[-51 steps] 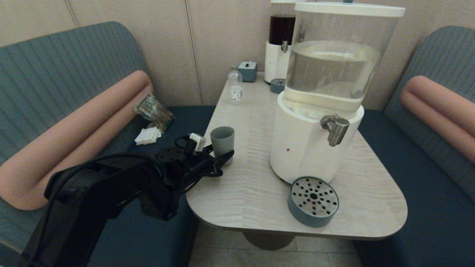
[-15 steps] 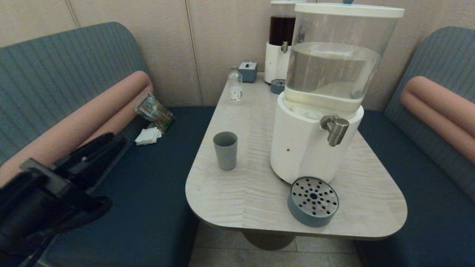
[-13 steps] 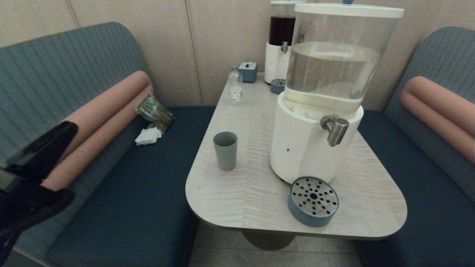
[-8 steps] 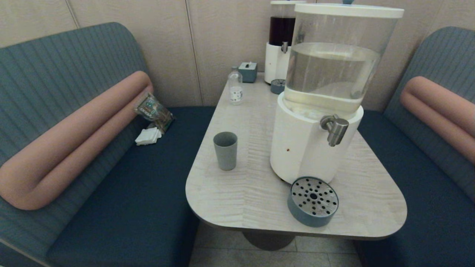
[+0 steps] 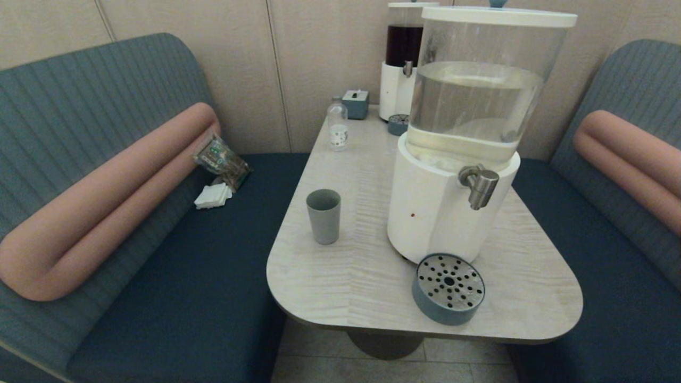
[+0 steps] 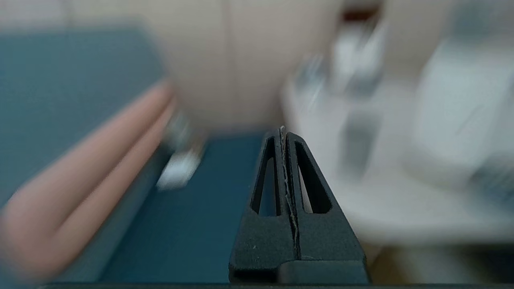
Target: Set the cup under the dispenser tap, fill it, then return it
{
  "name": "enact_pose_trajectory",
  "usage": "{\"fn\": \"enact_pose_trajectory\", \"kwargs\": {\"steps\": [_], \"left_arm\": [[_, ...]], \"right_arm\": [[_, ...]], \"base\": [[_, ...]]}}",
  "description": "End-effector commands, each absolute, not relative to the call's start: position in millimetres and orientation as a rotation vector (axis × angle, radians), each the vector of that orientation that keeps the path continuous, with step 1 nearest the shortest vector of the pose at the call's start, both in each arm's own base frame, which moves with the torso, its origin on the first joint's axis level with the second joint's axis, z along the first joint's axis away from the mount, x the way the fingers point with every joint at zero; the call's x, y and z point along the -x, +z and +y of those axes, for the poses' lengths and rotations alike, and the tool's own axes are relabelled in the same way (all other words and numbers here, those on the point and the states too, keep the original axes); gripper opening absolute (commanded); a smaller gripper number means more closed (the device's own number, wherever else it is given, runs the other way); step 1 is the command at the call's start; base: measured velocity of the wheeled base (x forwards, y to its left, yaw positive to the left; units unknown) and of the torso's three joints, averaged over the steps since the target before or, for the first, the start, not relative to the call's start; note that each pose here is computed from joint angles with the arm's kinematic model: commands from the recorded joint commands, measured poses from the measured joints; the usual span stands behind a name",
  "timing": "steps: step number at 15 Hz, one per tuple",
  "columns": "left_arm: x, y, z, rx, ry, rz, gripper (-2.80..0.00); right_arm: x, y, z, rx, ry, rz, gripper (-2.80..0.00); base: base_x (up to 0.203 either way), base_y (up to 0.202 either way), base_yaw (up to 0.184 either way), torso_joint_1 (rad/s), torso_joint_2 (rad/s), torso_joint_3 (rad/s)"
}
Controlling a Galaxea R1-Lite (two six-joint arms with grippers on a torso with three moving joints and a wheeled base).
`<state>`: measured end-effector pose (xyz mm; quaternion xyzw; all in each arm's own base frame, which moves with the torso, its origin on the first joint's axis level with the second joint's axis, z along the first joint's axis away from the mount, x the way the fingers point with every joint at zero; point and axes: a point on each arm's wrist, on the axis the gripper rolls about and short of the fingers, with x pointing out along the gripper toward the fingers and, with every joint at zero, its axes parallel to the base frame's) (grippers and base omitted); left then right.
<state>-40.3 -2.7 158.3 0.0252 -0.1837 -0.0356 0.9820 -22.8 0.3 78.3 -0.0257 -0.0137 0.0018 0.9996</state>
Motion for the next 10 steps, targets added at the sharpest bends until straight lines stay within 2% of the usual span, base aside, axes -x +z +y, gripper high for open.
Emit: {"fn": "enact_pose_trajectory", "kwargs": {"steps": [1,4,7,10], "left_arm": [[30,111,-2,-0.140,-0.023,-0.264,-2.80],[23,78,0,-0.211,0.016,-0.007,-2.80],[23,71,-2,-0.199,-0.058,0.050,-2.80],[24,71,-2,-0.171,-0.047,0.064,-2.80]], "right_arm": [[22,75,0,0.052,0.004,-0.012,-2.80],[22,75,0,0.052,0.004,-0.013,-2.80],[22,75,0,0.052,0.004,-0.012,-2.80],[22,75,0,0.052,0.004,-0.014,-2.80]], "base": [[0.000,0.000,0.000,0.000,0.00,0.000],[0.000,0.000,0.000,0.000,0.00,0.000],[0.000,0.000,0.000,0.000,0.00,0.000],[0.000,0.000,0.000,0.000,0.00,0.000]]}}
